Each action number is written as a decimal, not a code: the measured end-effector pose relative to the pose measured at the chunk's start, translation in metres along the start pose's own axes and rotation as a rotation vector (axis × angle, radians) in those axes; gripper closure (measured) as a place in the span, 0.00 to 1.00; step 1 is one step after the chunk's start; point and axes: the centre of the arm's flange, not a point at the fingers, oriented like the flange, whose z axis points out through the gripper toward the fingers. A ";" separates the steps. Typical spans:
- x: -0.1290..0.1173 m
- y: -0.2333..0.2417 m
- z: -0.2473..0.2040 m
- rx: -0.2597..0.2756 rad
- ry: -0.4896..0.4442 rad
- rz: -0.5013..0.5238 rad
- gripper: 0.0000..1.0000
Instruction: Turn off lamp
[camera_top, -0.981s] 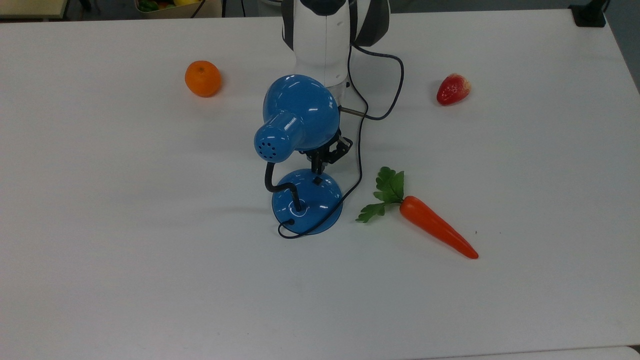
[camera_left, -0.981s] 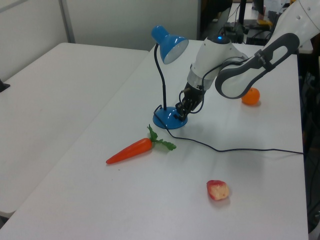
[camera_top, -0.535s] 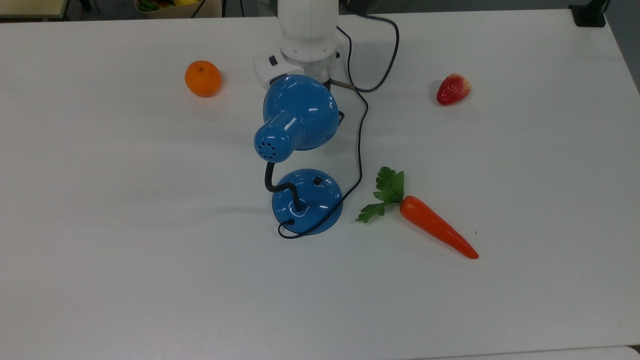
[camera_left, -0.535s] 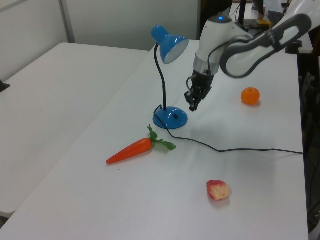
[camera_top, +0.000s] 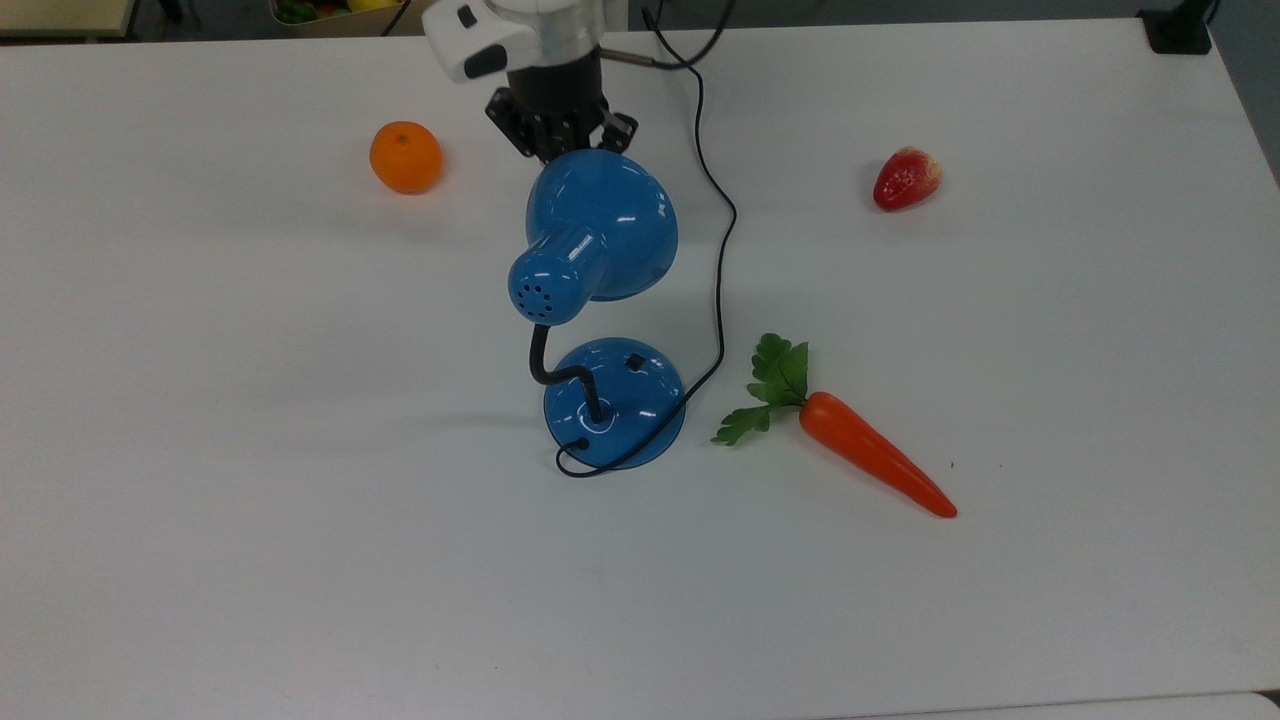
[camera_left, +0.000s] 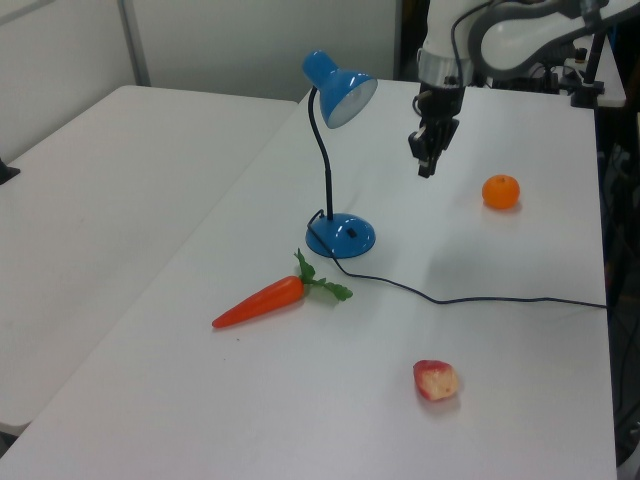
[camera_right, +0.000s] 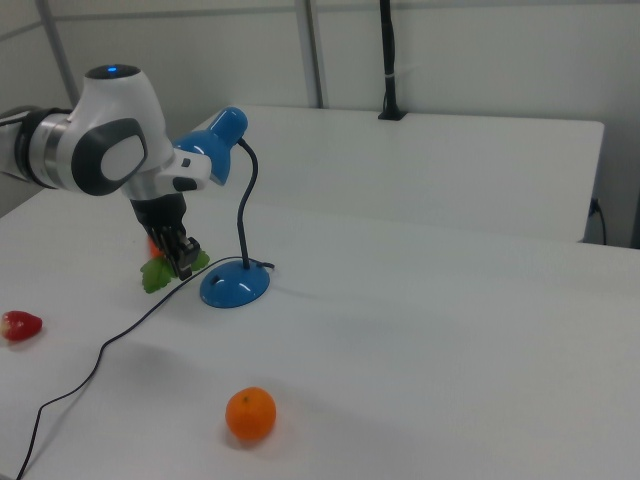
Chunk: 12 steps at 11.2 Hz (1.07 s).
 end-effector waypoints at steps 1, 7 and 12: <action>-0.002 0.011 -0.012 0.001 -0.017 -0.019 0.84; -0.010 0.083 -0.075 0.018 -0.085 -0.117 0.76; 0.005 0.130 -0.106 -0.001 -0.050 -0.097 0.23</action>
